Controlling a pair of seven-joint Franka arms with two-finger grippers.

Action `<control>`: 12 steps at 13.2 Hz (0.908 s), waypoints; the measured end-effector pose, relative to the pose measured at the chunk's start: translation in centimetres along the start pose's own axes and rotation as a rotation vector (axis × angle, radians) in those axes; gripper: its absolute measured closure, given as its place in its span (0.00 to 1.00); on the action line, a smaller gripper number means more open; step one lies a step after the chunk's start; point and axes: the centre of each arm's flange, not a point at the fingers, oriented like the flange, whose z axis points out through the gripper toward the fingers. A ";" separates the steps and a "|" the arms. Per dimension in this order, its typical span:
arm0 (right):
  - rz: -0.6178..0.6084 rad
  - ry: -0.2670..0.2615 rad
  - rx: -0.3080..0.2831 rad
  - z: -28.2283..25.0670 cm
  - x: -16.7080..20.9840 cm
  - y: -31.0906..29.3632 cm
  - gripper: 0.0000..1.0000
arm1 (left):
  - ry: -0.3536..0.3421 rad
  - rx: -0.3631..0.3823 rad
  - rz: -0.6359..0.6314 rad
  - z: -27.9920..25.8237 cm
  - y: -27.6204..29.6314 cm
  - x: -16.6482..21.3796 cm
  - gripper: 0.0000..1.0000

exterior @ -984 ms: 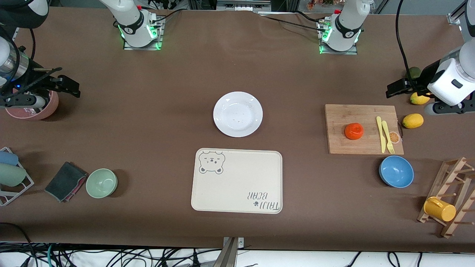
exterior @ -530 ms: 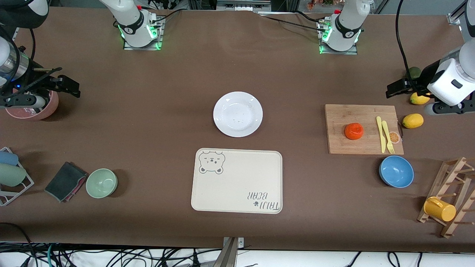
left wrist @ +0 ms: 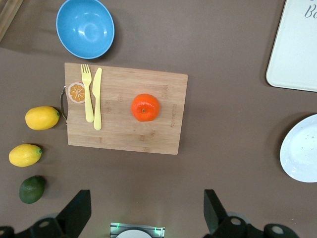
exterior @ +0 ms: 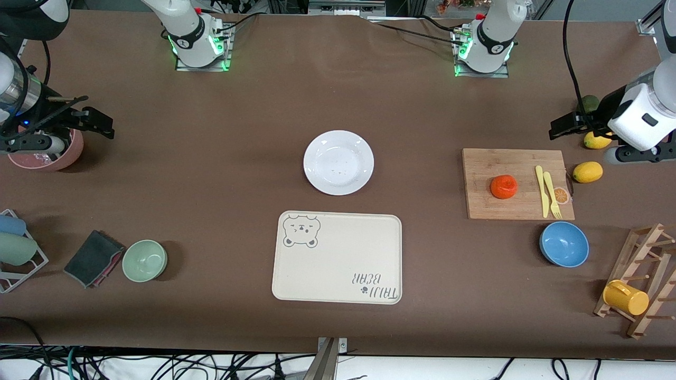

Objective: Place orange and plate with both arms

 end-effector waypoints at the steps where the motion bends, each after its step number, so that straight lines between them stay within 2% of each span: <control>1: 0.000 0.000 0.000 0.0 0.0 0.0 0.00 | -0.001 0.000 0.000 0.0 0.0 0.0 0.00; 12: 0.000 0.000 0.000 0.0 0.0 0.0 0.00 | -0.007 0.001 0.000 0.4 0.0 0.2 0.00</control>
